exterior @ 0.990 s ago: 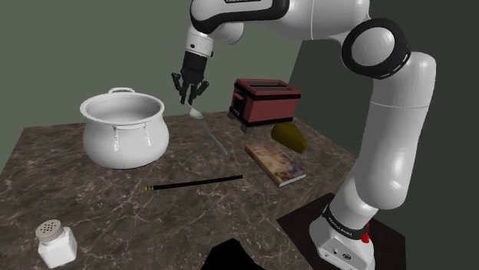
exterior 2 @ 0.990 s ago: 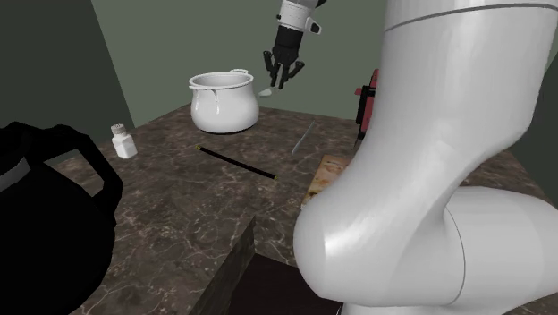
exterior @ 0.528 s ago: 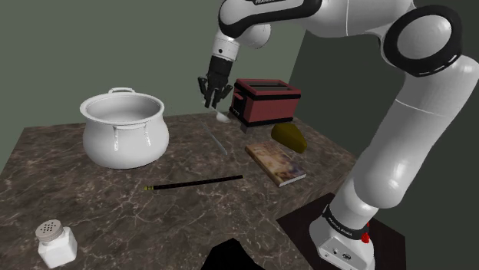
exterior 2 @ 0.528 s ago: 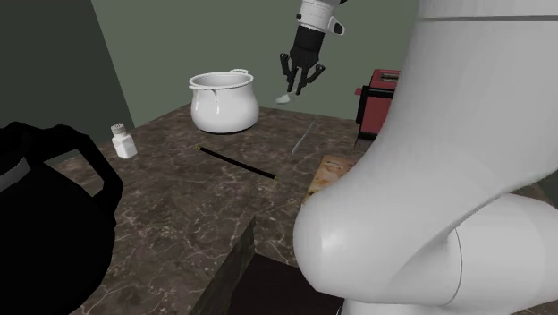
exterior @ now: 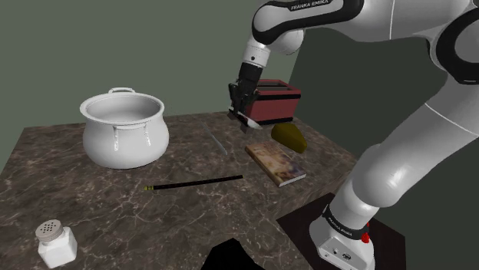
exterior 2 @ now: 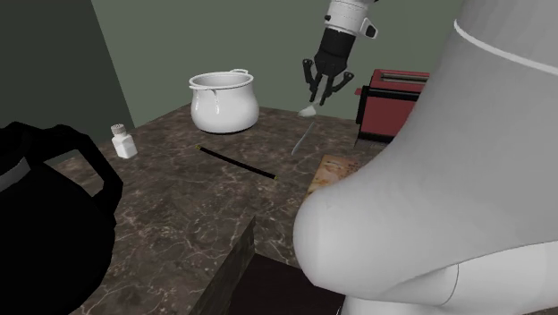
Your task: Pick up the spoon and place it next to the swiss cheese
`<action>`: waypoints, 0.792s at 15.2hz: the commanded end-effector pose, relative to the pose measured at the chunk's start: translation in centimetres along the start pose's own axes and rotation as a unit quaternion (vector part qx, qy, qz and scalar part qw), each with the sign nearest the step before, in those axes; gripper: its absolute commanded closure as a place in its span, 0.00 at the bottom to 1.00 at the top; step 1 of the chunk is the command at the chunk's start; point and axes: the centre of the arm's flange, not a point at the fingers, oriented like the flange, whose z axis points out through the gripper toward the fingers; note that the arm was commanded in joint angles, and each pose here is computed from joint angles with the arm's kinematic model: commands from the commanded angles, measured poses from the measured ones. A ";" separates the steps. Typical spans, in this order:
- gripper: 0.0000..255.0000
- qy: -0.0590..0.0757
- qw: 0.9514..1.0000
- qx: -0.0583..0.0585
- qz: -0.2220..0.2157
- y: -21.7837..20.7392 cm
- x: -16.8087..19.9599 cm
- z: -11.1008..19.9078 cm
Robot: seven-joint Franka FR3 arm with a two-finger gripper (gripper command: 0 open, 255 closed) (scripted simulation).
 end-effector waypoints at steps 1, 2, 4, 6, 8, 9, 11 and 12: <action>1.00 0.000 1.000 0.000 -0.001 2.4 -1.5 -0.3; 1.00 0.000 1.000 0.000 -0.001 3.5 -2.2 -0.4; 1.00 0.000 1.000 0.000 -0.001 5.7 -3.7 -0.7; 1.00 0.000 1.000 0.000 -0.001 7.9 -5.2 -1.0; 1.00 0.000 1.000 0.000 -0.001 10.0 -6.7 -1.2; 1.00 0.000 1.000 0.000 -0.001 11.1 -7.5 -1.4; 1.00 0.000 1.000 0.000 -0.001 13.3 -8.9 -1.6; 1.00 0.000 1.000 0.000 -0.001 14.3 -9.7 -1.8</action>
